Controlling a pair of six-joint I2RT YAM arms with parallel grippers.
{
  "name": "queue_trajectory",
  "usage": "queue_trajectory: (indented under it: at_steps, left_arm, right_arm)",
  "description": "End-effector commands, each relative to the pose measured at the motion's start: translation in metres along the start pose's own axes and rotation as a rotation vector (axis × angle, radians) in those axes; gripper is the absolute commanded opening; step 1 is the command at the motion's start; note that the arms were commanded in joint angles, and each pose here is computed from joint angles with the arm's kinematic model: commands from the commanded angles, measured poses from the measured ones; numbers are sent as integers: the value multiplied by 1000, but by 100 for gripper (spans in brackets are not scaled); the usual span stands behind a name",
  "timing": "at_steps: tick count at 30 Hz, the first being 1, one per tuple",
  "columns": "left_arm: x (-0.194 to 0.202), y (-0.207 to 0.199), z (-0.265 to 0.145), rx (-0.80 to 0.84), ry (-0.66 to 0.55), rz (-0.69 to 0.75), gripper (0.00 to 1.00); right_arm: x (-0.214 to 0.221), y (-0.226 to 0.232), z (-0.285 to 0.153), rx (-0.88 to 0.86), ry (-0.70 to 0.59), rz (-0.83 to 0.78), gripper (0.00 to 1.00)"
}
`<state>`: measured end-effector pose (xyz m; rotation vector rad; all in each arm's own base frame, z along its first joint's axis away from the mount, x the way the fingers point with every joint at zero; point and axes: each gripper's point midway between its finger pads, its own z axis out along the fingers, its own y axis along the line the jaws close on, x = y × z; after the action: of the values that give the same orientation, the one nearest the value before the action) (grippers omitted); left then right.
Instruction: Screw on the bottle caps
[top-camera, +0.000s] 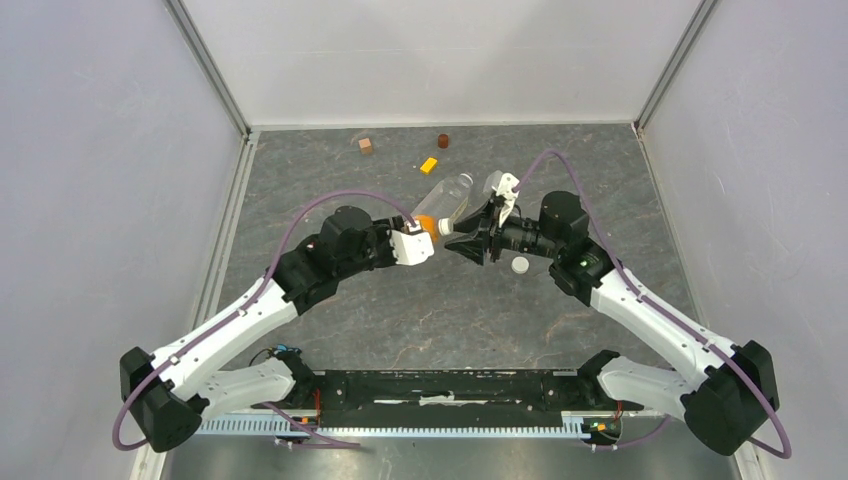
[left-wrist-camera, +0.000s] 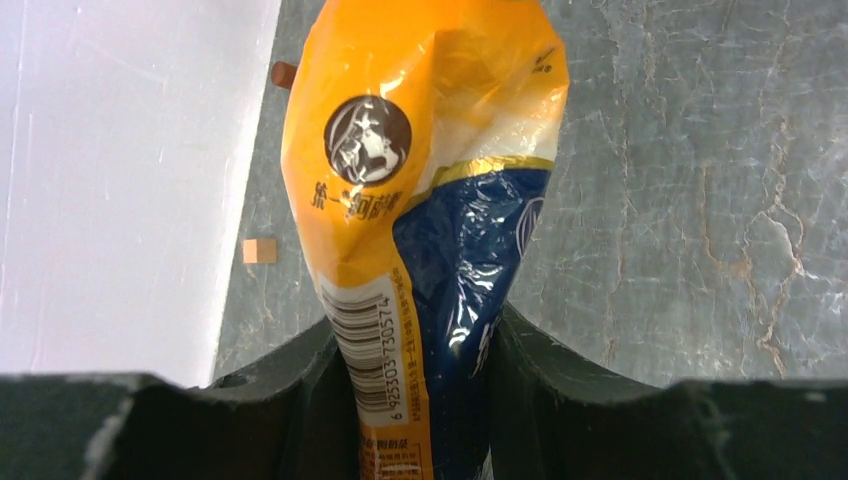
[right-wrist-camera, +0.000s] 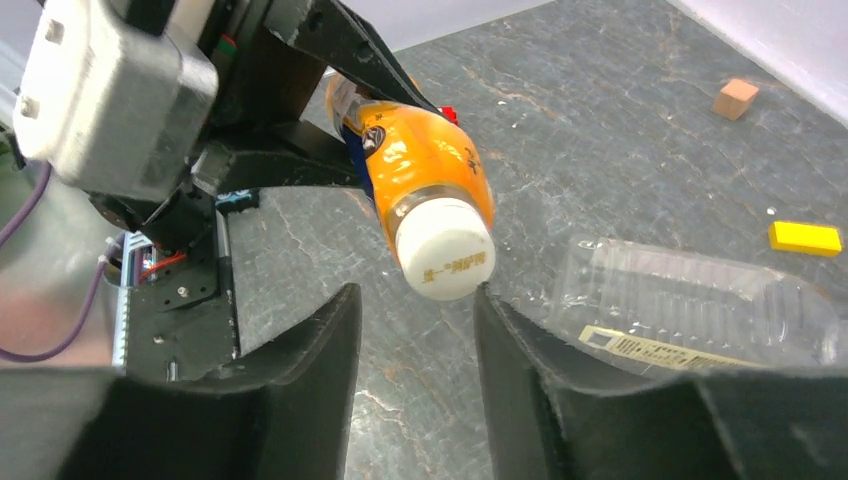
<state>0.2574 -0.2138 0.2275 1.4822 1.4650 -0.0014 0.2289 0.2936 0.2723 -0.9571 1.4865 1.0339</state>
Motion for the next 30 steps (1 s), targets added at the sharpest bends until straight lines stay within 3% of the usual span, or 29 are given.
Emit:
queue_trajectory:
  at_steps: [1,2,3,8,11,14,23,30]
  left_arm:
    - [-41,27,15,-138,-184,-88,2]
    - [-41,27,17,-143,-186,-106,2]
    - [-40,27,19,-152,-188,-131,2]
    - [-40,26,25,-174,-203,-296,2]
    - [-46,25,28,-187,-260,-377,2]
    - [-54,21,28,-164,-312,-435,2]
    - [-76,15,30,-108,-426,-501,3]
    - [-94,12,38,-54,-508,-514,3]
  right_arm:
    - [-7,14,-1,-90,-27,-41,84]
    - [-7,11,-1,-88,-28,-33,98]
    - [-11,8,-2,-80,-34,-29,98]
    - [-35,5,-10,-27,-87,4,98]
    - [-42,23,-19,-105,-136,-96,98]
    - [-57,24,-27,-66,-206,-85,98]
    - [-88,-22,-36,232,-336,68,93]
    - [-110,-48,-37,348,-460,170,92]
